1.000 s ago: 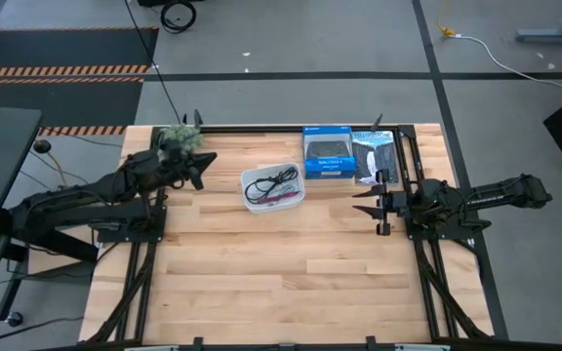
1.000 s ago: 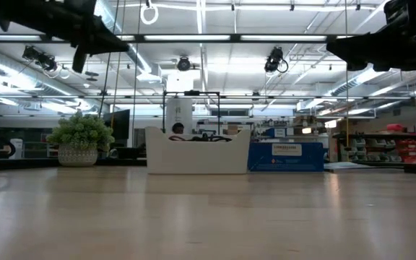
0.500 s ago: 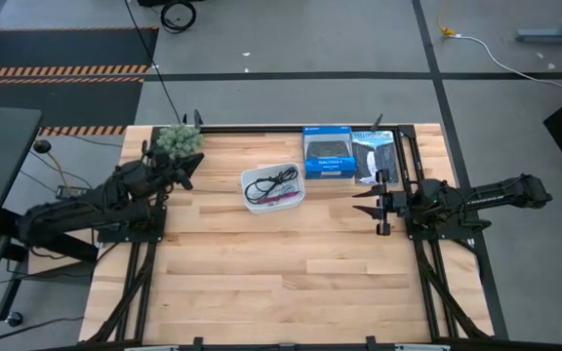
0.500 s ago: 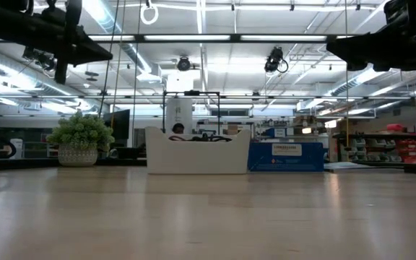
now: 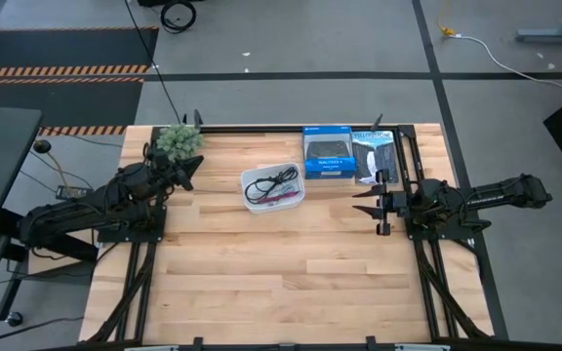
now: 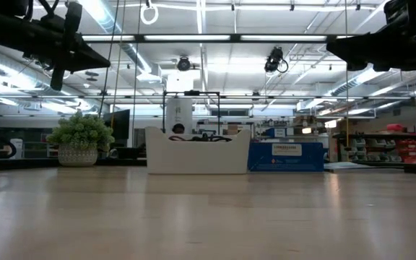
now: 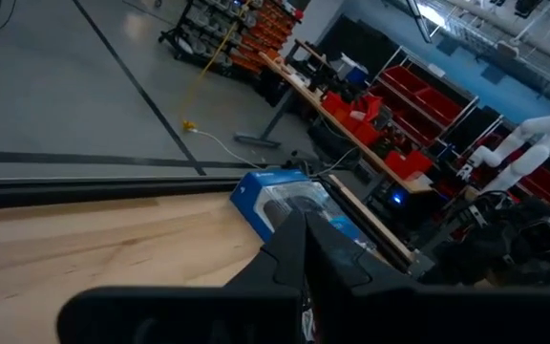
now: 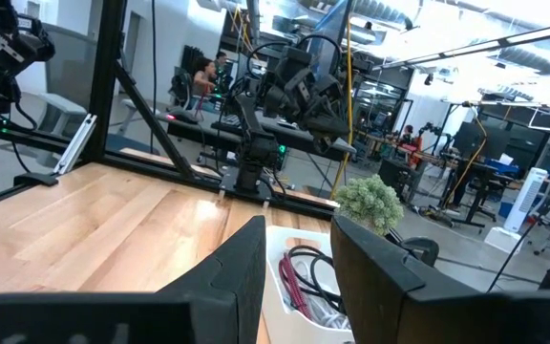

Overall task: Pick and place USB-C Cables
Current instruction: Return to Home Position

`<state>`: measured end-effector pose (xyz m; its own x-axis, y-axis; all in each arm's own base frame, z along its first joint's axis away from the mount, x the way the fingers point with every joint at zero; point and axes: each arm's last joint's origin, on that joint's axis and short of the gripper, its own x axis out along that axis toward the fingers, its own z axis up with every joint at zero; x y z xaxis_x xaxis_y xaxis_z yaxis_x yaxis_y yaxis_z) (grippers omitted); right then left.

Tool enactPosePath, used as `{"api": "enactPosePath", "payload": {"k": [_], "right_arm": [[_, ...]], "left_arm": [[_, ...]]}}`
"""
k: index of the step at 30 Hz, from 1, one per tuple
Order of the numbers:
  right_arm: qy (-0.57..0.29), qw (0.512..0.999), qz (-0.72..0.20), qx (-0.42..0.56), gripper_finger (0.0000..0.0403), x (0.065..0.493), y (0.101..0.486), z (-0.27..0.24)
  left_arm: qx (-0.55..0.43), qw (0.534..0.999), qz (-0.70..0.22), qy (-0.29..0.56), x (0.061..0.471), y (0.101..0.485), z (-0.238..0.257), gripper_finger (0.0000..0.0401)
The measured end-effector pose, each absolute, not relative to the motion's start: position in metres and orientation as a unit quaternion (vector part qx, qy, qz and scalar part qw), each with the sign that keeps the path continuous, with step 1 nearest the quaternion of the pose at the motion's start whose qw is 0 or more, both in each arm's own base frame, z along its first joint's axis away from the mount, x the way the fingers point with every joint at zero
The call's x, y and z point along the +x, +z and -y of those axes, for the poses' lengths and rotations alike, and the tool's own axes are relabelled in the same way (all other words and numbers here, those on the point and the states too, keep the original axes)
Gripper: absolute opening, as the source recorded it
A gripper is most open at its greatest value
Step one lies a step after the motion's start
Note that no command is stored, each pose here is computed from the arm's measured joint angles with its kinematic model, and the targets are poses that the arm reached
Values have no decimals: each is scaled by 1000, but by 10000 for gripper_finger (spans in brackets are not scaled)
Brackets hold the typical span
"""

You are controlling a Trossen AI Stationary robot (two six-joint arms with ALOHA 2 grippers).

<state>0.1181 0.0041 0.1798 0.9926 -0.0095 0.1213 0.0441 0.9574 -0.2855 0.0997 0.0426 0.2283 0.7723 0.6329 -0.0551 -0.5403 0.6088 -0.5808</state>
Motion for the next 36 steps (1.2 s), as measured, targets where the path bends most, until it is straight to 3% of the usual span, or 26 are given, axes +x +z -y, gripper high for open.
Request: {"api": "enactPosePath", "payload": {"k": [12, 28, 36], "right_arm": [[-13, 988, 59, -145, 128, 118, 180, -4], [-13, 988, 59, -145, 128, 118, 180, -4], [-14, 988, 59, -145, 128, 118, 180, -4]], "left_arm": [[-291, 895, 69, 331, 100, 227, -43, 5], [-322, 894, 89, 298, 108, 181, -38, 4], [-284, 907, 92, 296, 107, 184, -38, 3]]}}
